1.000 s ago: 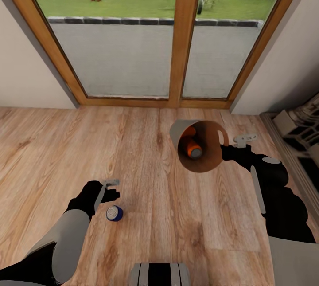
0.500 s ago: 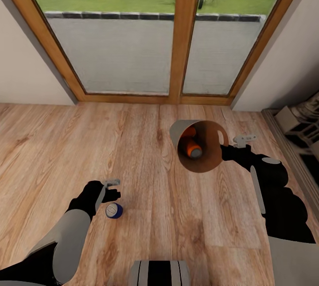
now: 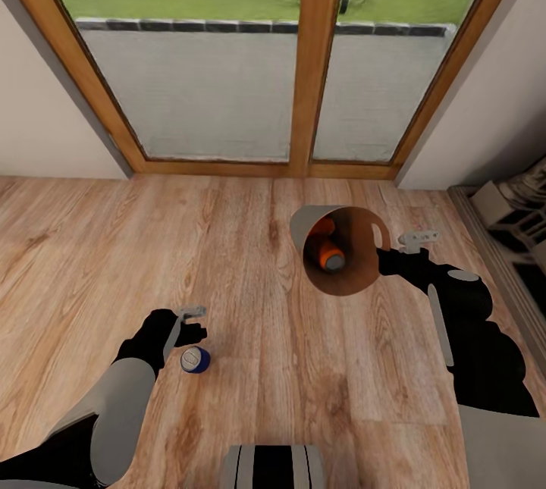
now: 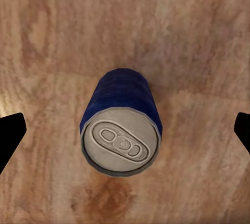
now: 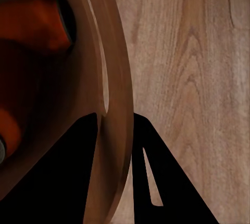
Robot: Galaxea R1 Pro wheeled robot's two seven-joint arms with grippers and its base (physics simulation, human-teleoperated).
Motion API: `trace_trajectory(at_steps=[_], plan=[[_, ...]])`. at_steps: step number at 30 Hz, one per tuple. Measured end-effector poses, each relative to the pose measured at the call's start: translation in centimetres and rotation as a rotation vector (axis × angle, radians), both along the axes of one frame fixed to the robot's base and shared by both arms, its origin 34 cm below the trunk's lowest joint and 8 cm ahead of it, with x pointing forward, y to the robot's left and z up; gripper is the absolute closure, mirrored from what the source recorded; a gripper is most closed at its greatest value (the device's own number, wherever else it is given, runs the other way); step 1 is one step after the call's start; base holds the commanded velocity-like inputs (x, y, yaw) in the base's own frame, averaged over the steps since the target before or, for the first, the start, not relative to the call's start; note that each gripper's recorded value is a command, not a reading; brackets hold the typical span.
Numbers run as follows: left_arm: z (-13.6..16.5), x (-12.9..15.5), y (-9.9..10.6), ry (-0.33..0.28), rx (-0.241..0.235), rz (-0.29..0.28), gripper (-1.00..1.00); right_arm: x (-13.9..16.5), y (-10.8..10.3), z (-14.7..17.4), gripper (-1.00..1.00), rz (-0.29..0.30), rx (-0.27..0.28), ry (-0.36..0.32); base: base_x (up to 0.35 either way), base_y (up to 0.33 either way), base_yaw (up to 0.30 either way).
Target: Put the three can of soda from the living room inside the tash can in the kitchen.
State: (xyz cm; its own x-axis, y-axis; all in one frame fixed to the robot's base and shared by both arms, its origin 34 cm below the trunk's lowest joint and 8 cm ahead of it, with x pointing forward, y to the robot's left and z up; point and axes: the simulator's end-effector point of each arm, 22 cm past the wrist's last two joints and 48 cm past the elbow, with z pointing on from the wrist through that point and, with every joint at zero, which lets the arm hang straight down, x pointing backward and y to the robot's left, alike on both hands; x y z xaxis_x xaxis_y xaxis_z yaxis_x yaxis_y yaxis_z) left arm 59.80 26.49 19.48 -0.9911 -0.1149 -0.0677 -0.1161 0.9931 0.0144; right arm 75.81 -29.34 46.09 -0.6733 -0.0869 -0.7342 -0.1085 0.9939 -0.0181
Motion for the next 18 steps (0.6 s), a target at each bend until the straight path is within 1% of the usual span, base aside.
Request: trace_trajectory(at_steps=[3, 10, 18], plan=[[-0.2, -0.1, 0.0, 0.003, 0.0, 0.001, -1.0, 0.0, -0.1, -0.3, 1.0, -0.001, -0.007, 0.005, 0.0, 0.0, 0.0], [-2.3, -0.9, 0.0, 0.012, 0.0, 0.0, -1.0, -0.6, -0.1, -2.5, 1.0, -0.001, -0.007, 0.016, 0.0, 0.0, 0.0], [-2.9, -1.4, -0.1, 0.024, -0.001, -0.001, -1.0, -0.7, 0.0, -3.4, 1.0, 0.001, -0.006, 0.029, 0.0, 0.0, 0.0]])
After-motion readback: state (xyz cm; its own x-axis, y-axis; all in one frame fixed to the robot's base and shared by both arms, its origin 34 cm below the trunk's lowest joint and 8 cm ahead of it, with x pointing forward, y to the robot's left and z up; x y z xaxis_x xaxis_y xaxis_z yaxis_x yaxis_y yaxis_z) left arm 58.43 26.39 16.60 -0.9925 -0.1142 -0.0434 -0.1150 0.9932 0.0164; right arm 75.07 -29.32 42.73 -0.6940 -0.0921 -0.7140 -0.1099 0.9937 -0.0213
